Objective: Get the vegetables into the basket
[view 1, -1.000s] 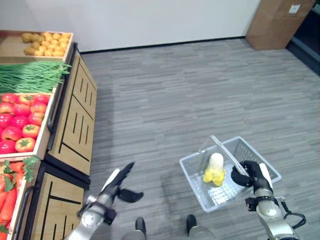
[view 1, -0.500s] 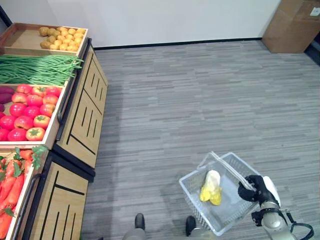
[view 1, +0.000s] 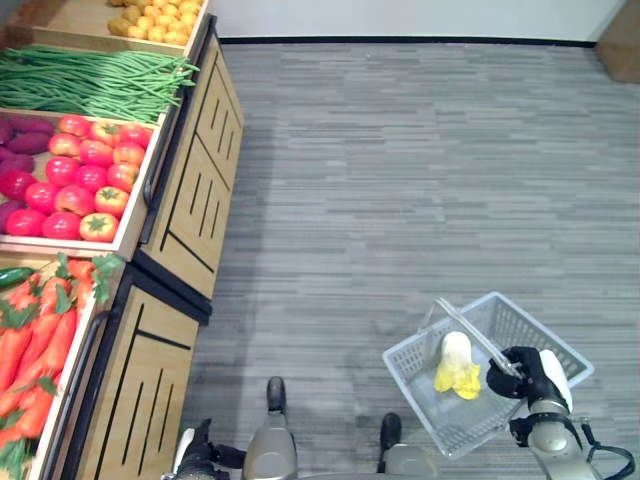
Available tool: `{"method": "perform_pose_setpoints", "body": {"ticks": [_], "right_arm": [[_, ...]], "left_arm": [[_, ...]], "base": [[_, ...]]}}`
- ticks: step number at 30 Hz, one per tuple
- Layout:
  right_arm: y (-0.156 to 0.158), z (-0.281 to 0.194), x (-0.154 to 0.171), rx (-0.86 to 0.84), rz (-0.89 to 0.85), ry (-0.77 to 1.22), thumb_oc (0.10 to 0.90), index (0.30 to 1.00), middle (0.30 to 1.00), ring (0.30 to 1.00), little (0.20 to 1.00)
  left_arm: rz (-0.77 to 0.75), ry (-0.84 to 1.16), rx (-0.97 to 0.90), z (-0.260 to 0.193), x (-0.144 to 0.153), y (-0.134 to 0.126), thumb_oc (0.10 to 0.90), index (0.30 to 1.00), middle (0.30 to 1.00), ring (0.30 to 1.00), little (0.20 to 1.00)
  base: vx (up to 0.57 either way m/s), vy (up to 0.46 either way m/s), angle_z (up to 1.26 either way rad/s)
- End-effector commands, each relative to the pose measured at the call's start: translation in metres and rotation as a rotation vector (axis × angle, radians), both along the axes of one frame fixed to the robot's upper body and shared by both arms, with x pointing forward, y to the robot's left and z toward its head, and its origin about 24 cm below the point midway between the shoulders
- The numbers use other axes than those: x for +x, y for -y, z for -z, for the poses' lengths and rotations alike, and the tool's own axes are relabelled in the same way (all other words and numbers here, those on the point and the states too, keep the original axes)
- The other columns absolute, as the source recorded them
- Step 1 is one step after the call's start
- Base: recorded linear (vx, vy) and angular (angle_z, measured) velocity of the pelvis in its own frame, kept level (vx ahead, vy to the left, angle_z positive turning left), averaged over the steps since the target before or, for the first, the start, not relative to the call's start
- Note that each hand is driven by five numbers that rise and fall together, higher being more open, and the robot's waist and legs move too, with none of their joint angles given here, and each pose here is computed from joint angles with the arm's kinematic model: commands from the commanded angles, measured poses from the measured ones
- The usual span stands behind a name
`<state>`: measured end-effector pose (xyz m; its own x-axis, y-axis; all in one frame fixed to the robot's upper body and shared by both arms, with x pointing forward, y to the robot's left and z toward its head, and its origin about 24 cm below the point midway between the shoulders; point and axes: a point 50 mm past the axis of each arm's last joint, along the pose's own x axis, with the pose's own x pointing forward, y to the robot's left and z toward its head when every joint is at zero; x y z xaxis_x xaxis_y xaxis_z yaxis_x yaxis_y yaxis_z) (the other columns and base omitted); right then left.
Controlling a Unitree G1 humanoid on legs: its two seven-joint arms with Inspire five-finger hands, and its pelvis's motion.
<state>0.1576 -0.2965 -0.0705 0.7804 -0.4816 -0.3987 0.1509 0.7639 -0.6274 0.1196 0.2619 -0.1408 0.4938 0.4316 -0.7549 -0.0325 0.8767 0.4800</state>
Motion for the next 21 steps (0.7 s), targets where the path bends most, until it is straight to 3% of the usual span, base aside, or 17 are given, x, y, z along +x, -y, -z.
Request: {"method": "perform_pose_setpoints", "body": {"ticks": [1, 12, 21], "right_arm": [[0.009, -0.058, 0.054, -0.097, -0.051, 0.306, 0.400, 0.300, 0.300, 0.300, 0.300], [-0.010, -0.060, 0.077, -0.058, -0.090, 0.336, 0.400, 0.300, 0.300, 0.300, 0.300], [-0.010, -0.073, 0.086, -0.089, -0.135, 0.375, 0.400, 0.300, 0.300, 0.300, 0.300]], "left_arm": [[0.015, 0.090, 0.021, -0.008, 0.018, 0.003, 0.900, 1.000, 1.000, 1.000, 1.000], [-0.004, 0.126, 0.048, -0.014, 0.022, -0.005, 0.900, 1.000, 1.000, 1.000, 1.000], [-0.068, 0.061, 0.012, -0.004, 0.011, -0.003, 0.900, 1.000, 1.000, 1.000, 1.000]], "base": [[0.16, 0.300, -0.13], [0.12, 0.147, 0.01], [0.22, -0.105, 0.59]]}}
